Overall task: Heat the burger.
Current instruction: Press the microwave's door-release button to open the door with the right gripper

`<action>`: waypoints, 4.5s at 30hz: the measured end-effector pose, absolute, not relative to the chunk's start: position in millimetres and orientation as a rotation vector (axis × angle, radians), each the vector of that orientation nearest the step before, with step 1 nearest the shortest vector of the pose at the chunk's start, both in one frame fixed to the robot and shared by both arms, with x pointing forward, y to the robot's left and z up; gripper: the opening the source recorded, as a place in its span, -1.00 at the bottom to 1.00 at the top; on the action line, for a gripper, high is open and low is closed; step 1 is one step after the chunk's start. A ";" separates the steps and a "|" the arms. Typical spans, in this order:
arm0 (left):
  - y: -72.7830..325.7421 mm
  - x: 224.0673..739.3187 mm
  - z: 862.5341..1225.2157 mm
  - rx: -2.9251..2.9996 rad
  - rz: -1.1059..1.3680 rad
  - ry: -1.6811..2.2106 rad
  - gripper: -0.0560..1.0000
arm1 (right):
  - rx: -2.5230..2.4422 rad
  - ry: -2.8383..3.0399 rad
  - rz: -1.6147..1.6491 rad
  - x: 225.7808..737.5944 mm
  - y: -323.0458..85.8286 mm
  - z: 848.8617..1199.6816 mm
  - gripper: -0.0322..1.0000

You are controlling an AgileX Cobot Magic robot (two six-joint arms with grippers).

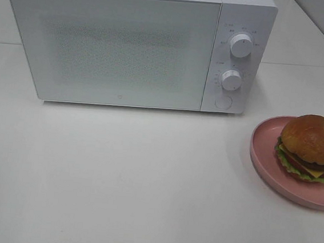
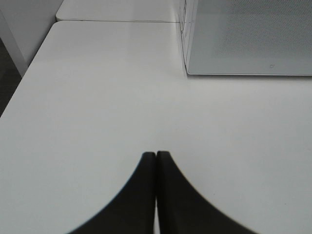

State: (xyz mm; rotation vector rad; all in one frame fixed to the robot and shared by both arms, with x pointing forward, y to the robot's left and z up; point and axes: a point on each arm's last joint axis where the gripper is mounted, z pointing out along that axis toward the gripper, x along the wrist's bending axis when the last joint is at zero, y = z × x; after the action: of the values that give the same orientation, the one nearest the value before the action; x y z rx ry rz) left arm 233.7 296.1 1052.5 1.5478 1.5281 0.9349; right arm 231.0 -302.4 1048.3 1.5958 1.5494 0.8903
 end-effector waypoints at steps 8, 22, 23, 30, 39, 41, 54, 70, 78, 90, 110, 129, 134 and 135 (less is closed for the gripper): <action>296.1 233.7 1052.5 1.548 0.935 1.528 -0.89 | 1.596 1.549 0.890 231.0 -302.4 1048.3 0.25; 296.1 233.7 1052.5 1.548 0.935 1.528 -0.89 | 1.596 1.549 0.890 231.0 -302.4 1048.3 0.25; 296.1 233.7 1052.5 1.548 0.935 1.528 -0.89 | 1.596 1.549 0.890 231.0 -302.4 1048.3 0.25; 296.1 233.7 1052.5 1.548 0.935 1.528 -0.89 | 1.596 1.549 0.890 231.0 -302.4 1048.3 0.25; 296.1 233.7 1052.5 1.548 0.935 1.528 -0.89 | 1.596 1.549 0.890 231.0 -302.4 1048.3 0.25; 296.1 233.7 1052.5 1.548 0.935 1.528 -0.89 | 1.596 1.549 0.890 231.0 -302.4 1048.3 0.25; 296.1 233.7 1052.5 1.548 0.935 1.528 -0.89 | 1.596 1.549 0.890 231.0 -302.4 1048.3 0.25; 296.1 233.7 1052.5 1.548 0.935 1.528 -0.89 | 1.596 1.549 0.890 231.0 -302.4 1048.3 0.25; 296.1 233.7 1052.5 1.548 0.935 1.528 -0.89 | 1.596 1.549 0.890 231.0 -302.4 1048.3 0.25; 296.1 233.7 1052.5 1.548 0.935 1.528 -0.89 | 1.689 1.648 0.801 252.3 -301.6 1048.1 0.24; 296.1 233.7 1052.5 1.548 0.935 1.528 -0.89 | 1.636 1.723 0.804 368.5 -297.1 1056.5 0.24; 296.1 233.7 1052.5 1.548 0.935 1.528 -0.89 | 1.484 1.555 0.952 446.7 -297.0 1043.6 -0.62; 296.1 233.7 1052.5 1.548 0.935 1.528 -0.89 | 1.465 1.517 0.981 458.0 -297.2 1040.0 -0.89; 296.1 233.7 1052.5 1.548 0.935 1.528 -0.89 | 1.465 1.507 0.992 459.3 -296.8 1039.9 -0.93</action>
State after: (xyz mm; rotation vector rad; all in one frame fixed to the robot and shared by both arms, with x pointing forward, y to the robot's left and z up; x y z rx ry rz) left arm 233.7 296.1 1052.5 1.5478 1.5281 0.9349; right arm 459.3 -296.8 1039.9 1.4645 1.5075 0.9920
